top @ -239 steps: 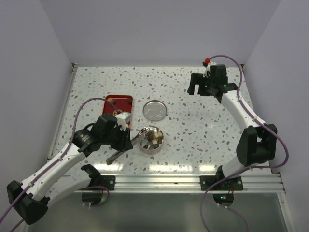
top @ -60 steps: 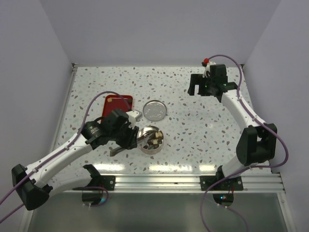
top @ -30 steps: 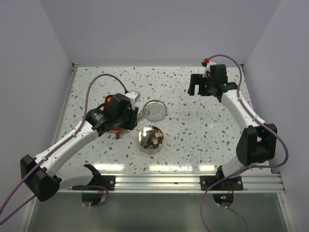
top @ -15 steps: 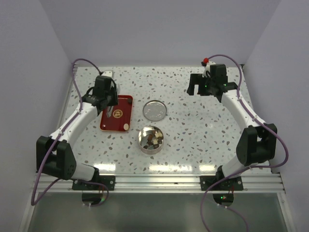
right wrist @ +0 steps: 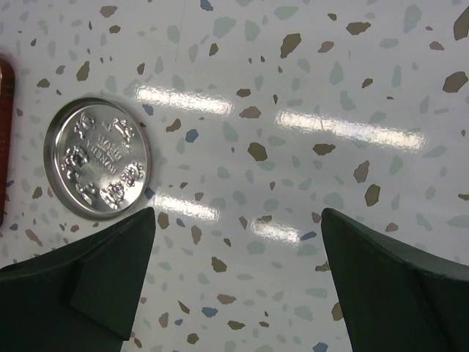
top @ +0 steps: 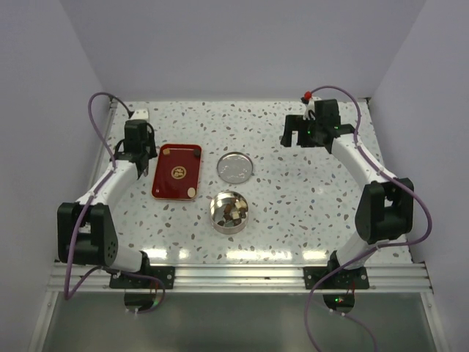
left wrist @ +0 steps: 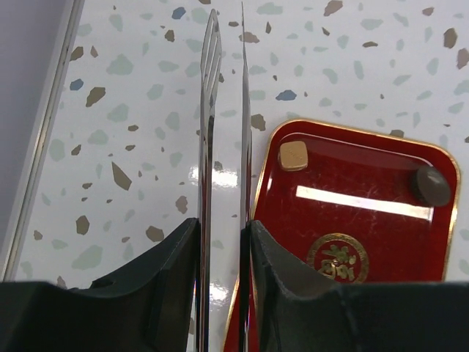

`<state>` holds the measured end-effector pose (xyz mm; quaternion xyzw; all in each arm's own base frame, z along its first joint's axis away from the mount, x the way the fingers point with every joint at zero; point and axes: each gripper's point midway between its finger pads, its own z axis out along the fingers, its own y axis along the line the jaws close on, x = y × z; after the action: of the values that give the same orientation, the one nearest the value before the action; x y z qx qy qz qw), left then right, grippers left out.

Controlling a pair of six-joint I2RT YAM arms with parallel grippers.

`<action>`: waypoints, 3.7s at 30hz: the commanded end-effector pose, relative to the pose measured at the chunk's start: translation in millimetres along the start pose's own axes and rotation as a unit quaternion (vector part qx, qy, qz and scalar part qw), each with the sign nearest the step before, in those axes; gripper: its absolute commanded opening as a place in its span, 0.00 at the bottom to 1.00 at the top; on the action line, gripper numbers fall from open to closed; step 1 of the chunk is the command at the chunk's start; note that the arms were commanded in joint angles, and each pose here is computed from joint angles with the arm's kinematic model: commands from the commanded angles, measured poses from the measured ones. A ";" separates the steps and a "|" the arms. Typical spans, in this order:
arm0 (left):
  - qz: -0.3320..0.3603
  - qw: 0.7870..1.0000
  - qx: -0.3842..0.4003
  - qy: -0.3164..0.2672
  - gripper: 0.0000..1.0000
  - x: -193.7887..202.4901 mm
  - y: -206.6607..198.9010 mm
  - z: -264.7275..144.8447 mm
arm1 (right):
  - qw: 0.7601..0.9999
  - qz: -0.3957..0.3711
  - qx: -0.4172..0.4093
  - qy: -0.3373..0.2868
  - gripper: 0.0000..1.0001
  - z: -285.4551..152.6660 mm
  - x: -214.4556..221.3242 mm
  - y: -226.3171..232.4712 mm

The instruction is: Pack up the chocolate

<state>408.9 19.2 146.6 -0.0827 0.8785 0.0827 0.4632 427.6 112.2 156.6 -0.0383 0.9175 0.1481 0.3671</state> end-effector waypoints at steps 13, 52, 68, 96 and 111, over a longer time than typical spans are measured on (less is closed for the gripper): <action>0.048 0.996 -0.060 0.053 0.39 53.4 53.0 47.3 | 0.999 -0.011 -0.009 -0.032 0.99 -14.8 -18.5 6.1; 0.006 0.995 -0.091 0.035 1.00 31.6 73.7 65.6 | 0.999 -0.013 0.032 -0.022 0.99 -25.3 -14.7 -6.8; -0.057 0.994 0.062 -0.071 1.00 -73.9 26.9 -11.0 | 1.000 -0.016 0.023 -0.015 0.97 -8.1 -7.0 5.9; -0.033 0.964 0.250 -0.080 1.00 -75.0 -87.4 -50.2 | 0.994 -0.064 -0.007 0.090 0.68 112.5 58.5 99.6; -0.031 0.966 0.245 -0.077 1.00 -74.5 -85.2 -50.2 | 0.988 -0.079 0.017 0.135 0.38 136.9 78.5 98.5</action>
<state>425.9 -66.4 212.1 0.0106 0.8455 -0.1341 0.5168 436.3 249.9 24.1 -0.1284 0.9555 0.1050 0.2441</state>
